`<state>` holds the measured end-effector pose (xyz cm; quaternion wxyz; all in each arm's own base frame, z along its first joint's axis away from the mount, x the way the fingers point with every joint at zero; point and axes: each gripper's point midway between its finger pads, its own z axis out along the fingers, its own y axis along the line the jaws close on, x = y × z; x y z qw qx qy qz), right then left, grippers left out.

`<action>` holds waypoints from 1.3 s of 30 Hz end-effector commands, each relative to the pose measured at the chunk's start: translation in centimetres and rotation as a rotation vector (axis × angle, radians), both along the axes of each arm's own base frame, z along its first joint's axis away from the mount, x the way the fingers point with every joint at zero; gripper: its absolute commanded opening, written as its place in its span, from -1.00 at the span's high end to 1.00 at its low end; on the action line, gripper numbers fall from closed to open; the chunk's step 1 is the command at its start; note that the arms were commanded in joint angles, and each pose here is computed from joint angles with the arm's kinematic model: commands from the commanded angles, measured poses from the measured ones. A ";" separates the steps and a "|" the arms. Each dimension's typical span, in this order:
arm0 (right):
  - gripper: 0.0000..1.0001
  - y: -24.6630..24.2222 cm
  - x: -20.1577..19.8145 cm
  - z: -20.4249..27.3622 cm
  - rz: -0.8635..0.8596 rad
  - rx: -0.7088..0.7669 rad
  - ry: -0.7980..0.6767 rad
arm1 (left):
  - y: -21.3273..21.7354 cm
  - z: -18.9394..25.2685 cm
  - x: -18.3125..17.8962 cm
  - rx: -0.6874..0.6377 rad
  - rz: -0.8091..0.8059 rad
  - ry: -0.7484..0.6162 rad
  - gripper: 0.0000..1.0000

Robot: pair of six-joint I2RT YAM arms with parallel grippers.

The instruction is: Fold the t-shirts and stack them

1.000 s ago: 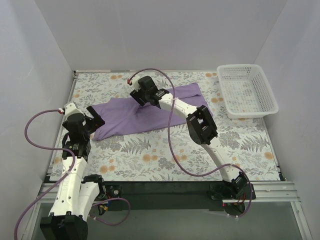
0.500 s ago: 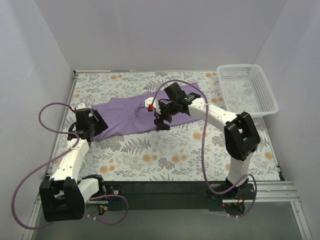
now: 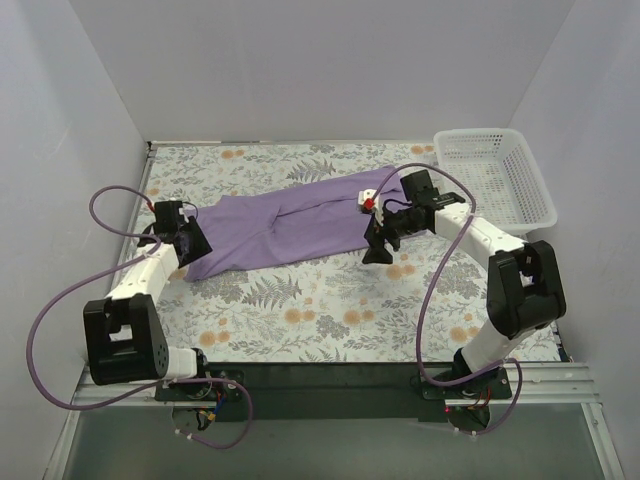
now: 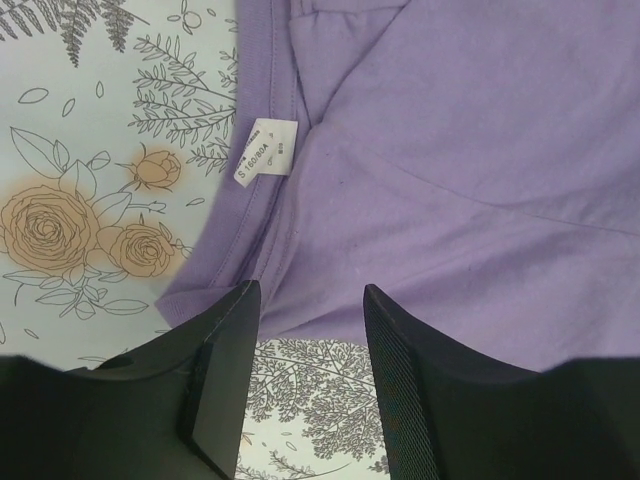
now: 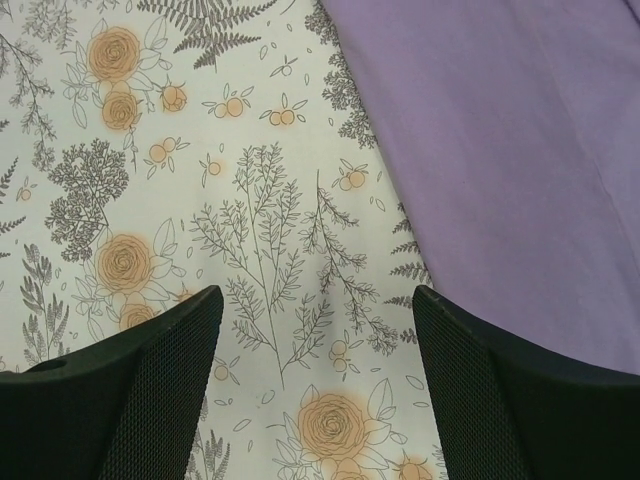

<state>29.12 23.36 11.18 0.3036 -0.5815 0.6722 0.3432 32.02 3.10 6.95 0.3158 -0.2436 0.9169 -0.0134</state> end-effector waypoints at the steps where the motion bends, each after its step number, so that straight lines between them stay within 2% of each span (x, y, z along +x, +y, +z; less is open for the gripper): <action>1: -0.64 -0.5 -0.1 2.4 -0.007 0.074 -0.004 | 0.4 0.1 -0.3 0.019 -0.017 0.034 0.12; 9: -0.62 -2.8 0.4 3.3 -0.072 0.122 0.027 | 1.0 -1.7 -0.7 0.038 0.009 0.127 0.19; 10: -0.62 -2.9 0.4 3.3 -0.073 0.123 0.026 | 1.0 -1.7 -0.7 0.041 0.004 0.131 0.28; 12: -0.63 -3.1 0.4 3.4 -0.078 0.122 0.021 | 1.3 -1.6 -0.8 0.054 0.015 0.139 0.33; 20: -0.59 -4.9 2.1 2.7 -0.171 0.068 0.034 | 2.6 -1.0 -0.9 0.112 0.061 0.130 0.23; 28: -0.46 -7.7 4.5 1.3 -0.313 0.013 0.077 | 2.3 -2.0 -0.8 0.096 0.043 0.165 0.28; 33: -0.41 -9.4 6.1 0.7 -0.417 -0.036 0.067 | 1.5 -2.6 -0.8 0.060 0.011 0.178 0.58; 34: -0.40 -9.7 6.3 0.8 -0.433 -0.042 0.059 | 1.4 -2.6 -0.8 0.055 0.008 0.177 0.83; 35: -0.39 -10.2 6.7 0.7 -0.469 -0.054 0.062 | 1.3 -2.5 -0.9 0.053 0.007 0.175 0.99; 39: -0.36 -11.9 8.4 1.1 -0.570 -0.086 0.019 | 1.6 -1.5 -0.9 0.061 0.025 0.143 1.00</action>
